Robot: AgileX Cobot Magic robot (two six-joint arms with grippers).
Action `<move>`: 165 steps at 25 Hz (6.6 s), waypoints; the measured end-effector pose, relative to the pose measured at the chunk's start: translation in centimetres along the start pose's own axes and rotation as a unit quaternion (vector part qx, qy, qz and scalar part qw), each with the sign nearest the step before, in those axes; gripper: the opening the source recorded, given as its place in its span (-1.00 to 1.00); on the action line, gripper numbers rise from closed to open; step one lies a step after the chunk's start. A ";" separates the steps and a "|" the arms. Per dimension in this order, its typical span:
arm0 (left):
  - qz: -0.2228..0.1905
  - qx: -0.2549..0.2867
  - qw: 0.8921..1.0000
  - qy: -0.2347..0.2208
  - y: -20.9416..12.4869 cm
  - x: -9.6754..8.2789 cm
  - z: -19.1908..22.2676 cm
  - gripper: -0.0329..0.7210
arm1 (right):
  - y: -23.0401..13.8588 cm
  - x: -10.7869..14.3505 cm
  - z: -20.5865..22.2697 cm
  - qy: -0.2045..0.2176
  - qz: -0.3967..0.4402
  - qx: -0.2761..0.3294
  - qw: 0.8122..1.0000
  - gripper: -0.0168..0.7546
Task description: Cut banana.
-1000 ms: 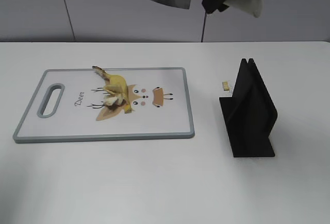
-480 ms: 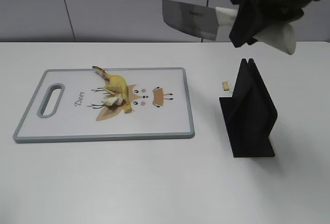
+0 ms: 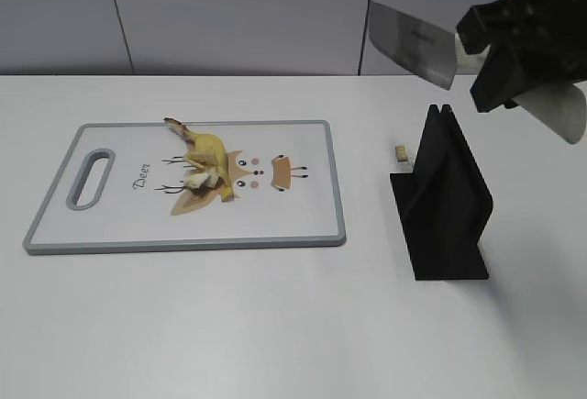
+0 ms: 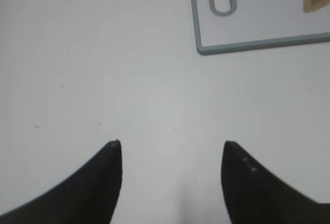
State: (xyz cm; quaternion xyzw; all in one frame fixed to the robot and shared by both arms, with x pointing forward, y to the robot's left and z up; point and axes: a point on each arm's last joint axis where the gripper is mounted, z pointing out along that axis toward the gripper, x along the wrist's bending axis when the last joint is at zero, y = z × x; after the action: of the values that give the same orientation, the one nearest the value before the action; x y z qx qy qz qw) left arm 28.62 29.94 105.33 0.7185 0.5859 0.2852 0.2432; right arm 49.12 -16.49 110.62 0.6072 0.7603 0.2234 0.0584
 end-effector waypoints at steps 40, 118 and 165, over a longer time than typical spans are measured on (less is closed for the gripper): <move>0.003 -0.141 0.990 0.023 -4.0 -1.2 -3.0 0.60 | -3.8 -2.6 3.2 -0.063 0.102 -0.032 0.992 -0.51; 0.003 -0.142 0.990 0.023 -4.0 -1.2 -3.0 0.51 | -19.6 -3.7 -6.1 0.062 -0.195 -0.174 0.963 0.58; 0.003 -0.142 0.990 0.023 -4.0 -1.2 -3.0 0.51 | -27.3 -5.0 -8.2 -0.040 -0.052 -0.352 0.934 0.14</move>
State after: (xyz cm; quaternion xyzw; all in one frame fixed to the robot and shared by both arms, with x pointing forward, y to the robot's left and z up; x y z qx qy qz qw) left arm 23.52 29.57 104.63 0.6719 0.5426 0.3823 0.3285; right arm 22.95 -27.89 105.86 0.5155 0.6605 0.4488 0.3108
